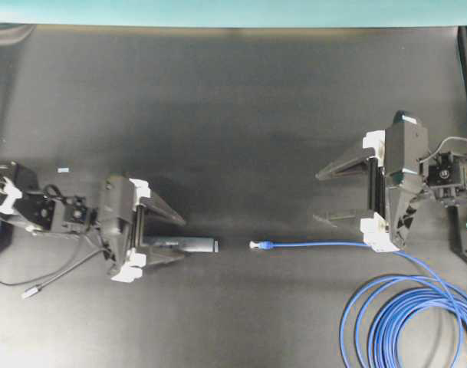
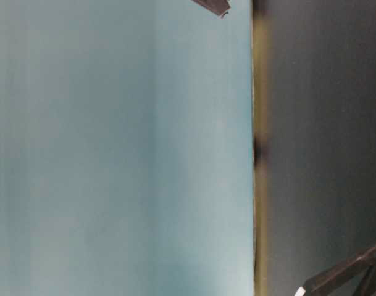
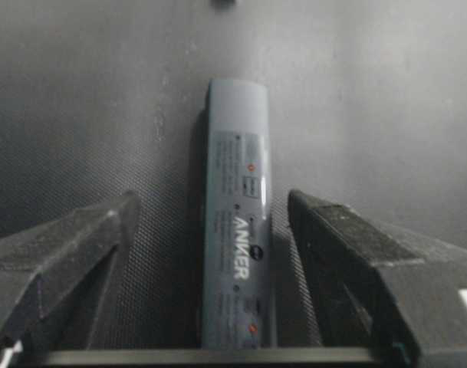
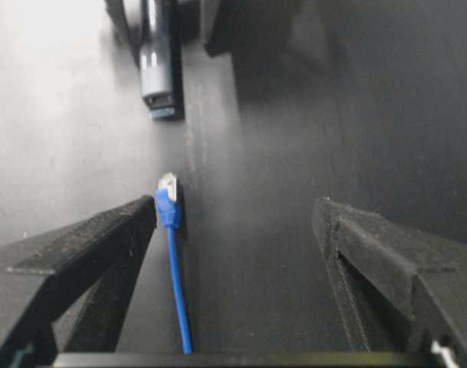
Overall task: Insert the LAN cable into the hub.
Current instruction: 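Close the left gripper on the grey hub and lift it slightly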
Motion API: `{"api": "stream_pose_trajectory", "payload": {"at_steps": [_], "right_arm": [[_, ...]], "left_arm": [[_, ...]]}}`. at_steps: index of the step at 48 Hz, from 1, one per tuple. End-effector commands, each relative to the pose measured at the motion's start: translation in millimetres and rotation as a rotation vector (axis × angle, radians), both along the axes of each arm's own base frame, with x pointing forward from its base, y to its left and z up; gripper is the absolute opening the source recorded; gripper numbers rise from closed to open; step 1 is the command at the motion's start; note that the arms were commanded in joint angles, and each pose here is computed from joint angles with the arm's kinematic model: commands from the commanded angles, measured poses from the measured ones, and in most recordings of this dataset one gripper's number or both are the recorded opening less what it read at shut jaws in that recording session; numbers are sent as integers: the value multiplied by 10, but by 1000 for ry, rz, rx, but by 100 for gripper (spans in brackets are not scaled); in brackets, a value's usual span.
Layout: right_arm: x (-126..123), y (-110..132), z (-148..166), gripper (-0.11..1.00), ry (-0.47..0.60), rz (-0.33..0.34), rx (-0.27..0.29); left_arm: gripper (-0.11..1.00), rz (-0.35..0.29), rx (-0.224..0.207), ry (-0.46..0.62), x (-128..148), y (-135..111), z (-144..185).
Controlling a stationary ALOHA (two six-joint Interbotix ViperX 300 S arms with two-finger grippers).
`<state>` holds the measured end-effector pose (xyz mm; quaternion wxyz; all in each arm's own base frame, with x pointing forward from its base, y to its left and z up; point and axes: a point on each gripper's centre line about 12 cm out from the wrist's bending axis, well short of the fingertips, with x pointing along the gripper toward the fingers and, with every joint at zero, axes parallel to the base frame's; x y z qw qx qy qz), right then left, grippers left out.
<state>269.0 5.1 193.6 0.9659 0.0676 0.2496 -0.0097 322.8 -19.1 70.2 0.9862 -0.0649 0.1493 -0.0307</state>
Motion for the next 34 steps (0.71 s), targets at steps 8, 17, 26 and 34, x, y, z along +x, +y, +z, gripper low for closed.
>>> {"api": "stream_pose_trajectory", "payload": {"at_steps": [8,17,26,34], "right_arm": [[8,12,20,80,-9,0,8],[6,20,23,80,-14,3,8],[0,37,15,80,-9,9,8],[-7,69,-23,80,0,20,9]], "left_arm": [[75,-17,-1,29,108,-59,-102],[73,-22,7,76,104,-73,-168],[39,-37,39,79,83,-86,-175],[28,-45,53,60,125,-100,-116]]}}
